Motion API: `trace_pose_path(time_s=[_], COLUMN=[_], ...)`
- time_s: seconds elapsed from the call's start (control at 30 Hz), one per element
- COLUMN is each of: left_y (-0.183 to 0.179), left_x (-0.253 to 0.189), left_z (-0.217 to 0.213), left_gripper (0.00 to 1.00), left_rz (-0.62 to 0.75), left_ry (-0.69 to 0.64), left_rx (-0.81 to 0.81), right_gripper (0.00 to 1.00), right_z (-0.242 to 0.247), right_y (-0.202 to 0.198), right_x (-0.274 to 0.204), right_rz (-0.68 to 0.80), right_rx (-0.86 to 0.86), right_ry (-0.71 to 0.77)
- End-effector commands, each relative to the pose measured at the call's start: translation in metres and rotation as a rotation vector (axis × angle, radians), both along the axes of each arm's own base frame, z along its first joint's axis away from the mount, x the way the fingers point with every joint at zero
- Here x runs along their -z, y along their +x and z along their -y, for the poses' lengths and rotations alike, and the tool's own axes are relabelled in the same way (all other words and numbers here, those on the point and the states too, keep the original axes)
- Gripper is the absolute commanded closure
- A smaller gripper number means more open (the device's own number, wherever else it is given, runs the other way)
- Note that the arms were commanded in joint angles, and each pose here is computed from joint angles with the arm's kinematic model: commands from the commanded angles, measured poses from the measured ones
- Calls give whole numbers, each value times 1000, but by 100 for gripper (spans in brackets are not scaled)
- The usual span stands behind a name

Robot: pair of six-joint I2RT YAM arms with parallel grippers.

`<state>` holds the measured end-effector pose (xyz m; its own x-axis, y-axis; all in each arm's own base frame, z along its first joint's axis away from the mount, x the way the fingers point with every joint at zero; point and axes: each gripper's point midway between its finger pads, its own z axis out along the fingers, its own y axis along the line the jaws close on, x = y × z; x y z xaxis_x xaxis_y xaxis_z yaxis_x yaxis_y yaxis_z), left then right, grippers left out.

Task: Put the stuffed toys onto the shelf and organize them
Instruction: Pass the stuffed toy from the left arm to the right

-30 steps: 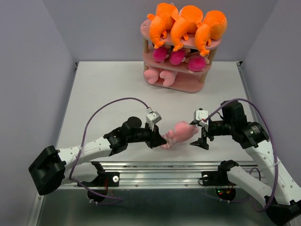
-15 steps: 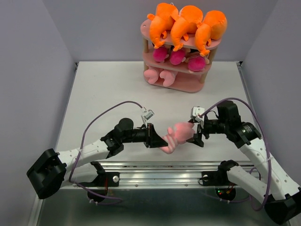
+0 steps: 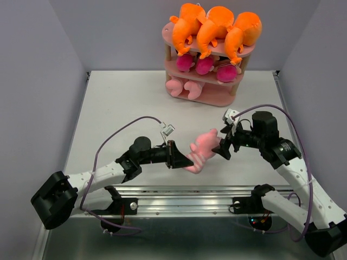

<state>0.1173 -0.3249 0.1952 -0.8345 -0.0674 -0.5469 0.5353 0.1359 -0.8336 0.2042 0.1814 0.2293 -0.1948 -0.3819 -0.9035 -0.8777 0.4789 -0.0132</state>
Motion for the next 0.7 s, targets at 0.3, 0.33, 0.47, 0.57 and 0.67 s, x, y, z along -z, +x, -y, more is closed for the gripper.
trace_pose_path(time_s=[0.3,0.33,0.47,0.57,0.67], left_y=[-11,-10,-8,-5,0], left_x=[-40,-42,-44,-42,-41], left_z=[7,8,9,10,11], left_gripper=[100,100,100,100,79], left_rz=[74,78,85,96,120], left_ry=[-155,-165,-169,-163,-137], left_rx=[95,94,91,77,60], right_gripper=[1,5,50,92,99], right_z=[-39,-39,-41,-40,-38], right_y=[-46,-43,-44,-44,-42], right_x=[-5,-5,-9,-14,-15], right_rz=[-95,-96,-110,-87,-77], right_rx=[-361,-360,-366,-367,-344], right_ry=[164,156,167,168,159])
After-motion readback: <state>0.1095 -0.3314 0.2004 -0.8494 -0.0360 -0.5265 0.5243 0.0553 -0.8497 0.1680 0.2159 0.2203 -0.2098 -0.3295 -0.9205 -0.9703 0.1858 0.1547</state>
